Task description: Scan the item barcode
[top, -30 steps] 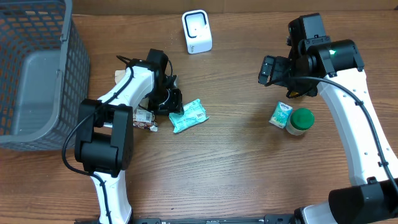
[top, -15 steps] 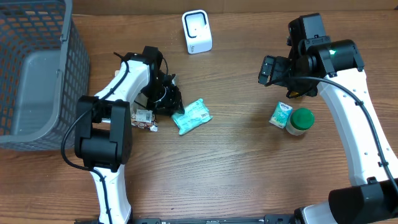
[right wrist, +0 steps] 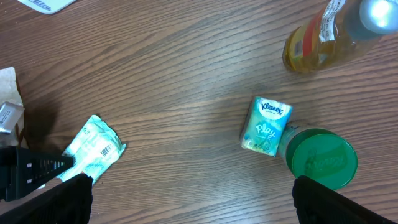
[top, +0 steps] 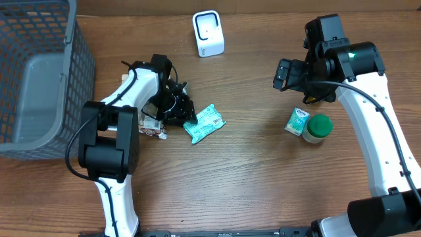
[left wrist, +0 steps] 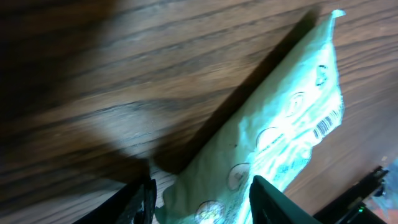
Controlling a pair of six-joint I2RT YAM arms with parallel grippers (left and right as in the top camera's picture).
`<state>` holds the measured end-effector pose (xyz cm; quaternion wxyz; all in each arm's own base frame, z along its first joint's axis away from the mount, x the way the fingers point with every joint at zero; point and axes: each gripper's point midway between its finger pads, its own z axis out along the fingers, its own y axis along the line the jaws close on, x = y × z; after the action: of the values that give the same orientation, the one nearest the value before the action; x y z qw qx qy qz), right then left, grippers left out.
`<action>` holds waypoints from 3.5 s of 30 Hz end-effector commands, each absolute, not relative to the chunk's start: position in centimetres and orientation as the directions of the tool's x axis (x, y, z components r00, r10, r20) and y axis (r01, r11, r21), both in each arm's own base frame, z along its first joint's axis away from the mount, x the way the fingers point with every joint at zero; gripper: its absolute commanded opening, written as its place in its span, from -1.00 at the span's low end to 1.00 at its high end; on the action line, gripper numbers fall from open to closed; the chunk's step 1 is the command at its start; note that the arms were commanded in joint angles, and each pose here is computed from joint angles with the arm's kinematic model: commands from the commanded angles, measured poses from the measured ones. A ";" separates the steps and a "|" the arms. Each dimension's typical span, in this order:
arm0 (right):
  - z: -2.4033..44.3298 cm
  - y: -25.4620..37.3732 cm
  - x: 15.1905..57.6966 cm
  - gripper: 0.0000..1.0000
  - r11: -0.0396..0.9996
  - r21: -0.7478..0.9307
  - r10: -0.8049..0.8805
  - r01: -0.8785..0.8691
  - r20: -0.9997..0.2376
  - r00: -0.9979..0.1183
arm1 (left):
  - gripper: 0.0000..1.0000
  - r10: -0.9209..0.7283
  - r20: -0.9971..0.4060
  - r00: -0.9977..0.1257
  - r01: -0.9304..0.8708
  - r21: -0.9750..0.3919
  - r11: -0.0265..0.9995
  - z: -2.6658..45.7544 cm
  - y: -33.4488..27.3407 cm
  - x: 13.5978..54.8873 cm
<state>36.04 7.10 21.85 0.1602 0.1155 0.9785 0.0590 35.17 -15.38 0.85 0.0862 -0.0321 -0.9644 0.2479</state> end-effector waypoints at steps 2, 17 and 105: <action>22.6 7.2 36.0 1.00 0.967 0.162 0.240 0.197 -0.320 -0.917 | 0.14 0.117 0.184 -0.976 0.016 -0.477 0.879 -1.7 -15.0 33.6; 22.6 7.2 36.0 1.00 0.967 0.162 0.240 0.197 -0.319 -0.917 | -0.26 0.120 0.166 -0.979 0.023 -0.491 0.871 -2.6 -15.5 33.4; 22.6 7.2 36.0 1.00 0.967 0.162 0.240 0.197 -0.320 -0.917 | -0.91 0.247 -0.747 -0.618 0.080 0.252 0.964 31.4 -8.4 46.6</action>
<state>36.04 7.10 21.85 0.1602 0.1155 0.9785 0.0590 45.42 -9.66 29.48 -0.3969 -0.0926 -0.9128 0.0259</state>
